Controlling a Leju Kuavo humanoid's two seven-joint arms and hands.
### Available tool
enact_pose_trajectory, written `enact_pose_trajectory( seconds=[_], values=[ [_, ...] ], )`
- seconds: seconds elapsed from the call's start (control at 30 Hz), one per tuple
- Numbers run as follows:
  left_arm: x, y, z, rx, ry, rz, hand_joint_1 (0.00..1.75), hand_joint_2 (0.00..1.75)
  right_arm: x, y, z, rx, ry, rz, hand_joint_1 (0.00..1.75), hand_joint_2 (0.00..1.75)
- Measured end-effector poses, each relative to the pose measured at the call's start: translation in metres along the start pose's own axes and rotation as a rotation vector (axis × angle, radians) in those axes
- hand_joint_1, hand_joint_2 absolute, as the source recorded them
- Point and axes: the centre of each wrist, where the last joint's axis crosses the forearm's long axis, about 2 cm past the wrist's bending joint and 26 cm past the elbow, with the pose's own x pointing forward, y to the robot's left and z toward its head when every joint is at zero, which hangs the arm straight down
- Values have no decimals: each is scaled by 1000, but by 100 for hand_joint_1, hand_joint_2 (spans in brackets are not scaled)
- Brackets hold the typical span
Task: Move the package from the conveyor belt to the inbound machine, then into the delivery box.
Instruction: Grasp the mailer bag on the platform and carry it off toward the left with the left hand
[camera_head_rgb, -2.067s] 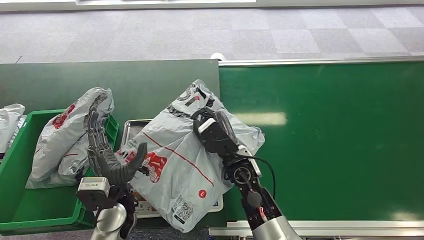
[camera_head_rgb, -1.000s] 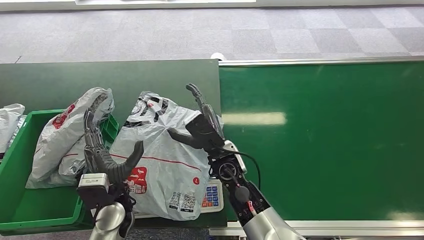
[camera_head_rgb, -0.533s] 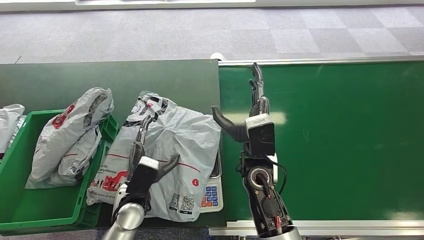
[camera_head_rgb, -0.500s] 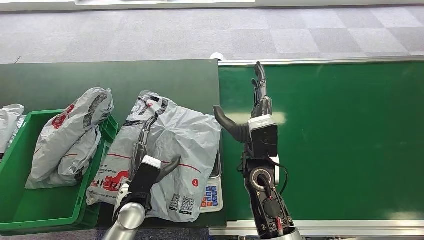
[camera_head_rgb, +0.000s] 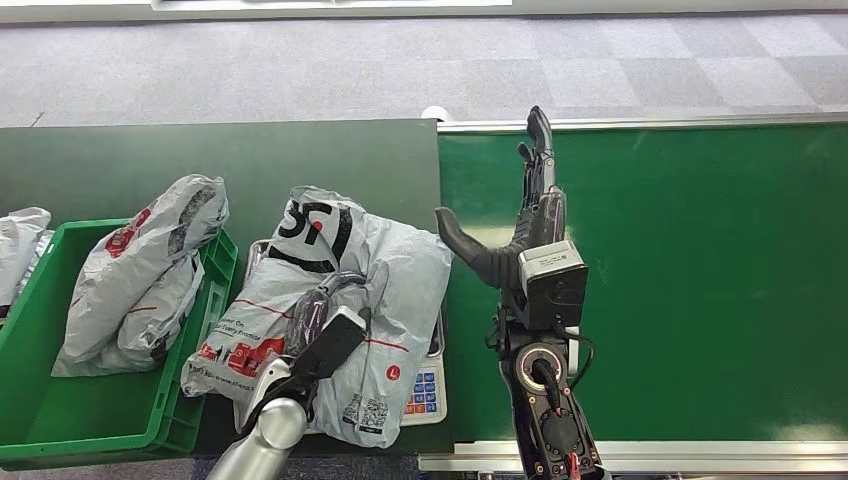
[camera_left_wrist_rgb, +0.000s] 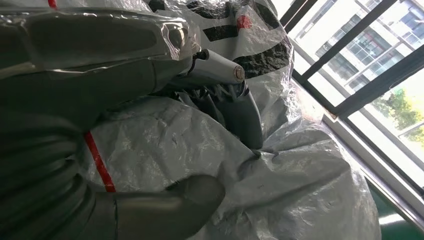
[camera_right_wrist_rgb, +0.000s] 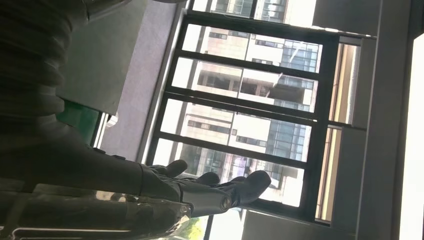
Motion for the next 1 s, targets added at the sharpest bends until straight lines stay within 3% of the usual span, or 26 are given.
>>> enact_pose_trajectory(
  seconds=[0.43,0.57,0.73,1.0],
  values=[
    [1,0,-1,-45,2,-17,175,175,-1,0,4,-4,8,5,0,175],
    [5,1,2,-11,-41,48,174,175,-1,-2,7,-18,12,15,0,175],
    [24,16,11,179,-216,154,175,175,-3,-7,16,-48,22,29,0,175],
    [69,58,15,405,-508,116,175,175,-16,-21,32,-98,51,33,0,175]
  ],
)
